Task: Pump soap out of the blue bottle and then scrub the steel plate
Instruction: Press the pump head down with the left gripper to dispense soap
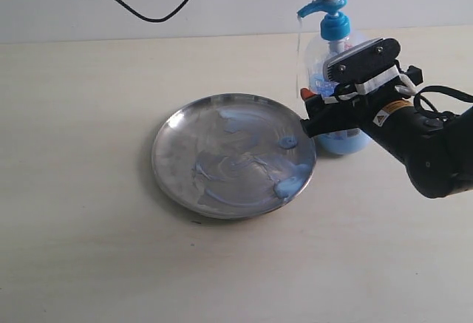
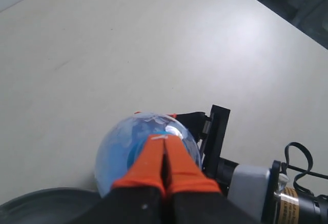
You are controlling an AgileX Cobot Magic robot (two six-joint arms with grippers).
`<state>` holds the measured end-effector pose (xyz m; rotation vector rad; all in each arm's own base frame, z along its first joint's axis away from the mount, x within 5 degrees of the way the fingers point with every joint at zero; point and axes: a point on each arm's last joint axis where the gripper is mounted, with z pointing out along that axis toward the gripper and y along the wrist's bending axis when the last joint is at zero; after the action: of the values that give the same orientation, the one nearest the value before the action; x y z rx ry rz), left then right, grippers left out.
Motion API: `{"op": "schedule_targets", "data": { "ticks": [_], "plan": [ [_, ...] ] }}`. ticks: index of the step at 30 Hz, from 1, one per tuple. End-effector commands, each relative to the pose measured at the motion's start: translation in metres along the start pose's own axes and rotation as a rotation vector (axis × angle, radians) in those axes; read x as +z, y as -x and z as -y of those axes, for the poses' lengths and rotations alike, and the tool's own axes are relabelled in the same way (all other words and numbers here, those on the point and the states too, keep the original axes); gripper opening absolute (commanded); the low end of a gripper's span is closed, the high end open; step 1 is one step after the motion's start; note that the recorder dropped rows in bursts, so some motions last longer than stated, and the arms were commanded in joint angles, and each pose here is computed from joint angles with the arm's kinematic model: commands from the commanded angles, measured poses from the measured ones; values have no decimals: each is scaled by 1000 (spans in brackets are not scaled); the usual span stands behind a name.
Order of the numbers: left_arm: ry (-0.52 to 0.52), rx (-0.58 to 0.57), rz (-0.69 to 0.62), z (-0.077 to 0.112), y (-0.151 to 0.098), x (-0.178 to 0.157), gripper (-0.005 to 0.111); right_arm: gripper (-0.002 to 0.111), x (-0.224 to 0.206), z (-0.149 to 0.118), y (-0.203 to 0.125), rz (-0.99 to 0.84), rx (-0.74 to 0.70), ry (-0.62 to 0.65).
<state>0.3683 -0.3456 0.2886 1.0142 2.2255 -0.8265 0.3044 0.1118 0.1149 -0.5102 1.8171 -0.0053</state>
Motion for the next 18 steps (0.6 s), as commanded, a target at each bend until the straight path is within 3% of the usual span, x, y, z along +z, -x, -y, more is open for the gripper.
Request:
{"op": "schedule_targets", "data": {
  "ticks": [1,18],
  "plan": [
    [-3,2,-392,-13,-65,56,0,0,0,-1,16,123,-64,13],
    [7,1,-432,-18,-73,64,0,0,0,-1,16,127,-65,13]
  ]
}}
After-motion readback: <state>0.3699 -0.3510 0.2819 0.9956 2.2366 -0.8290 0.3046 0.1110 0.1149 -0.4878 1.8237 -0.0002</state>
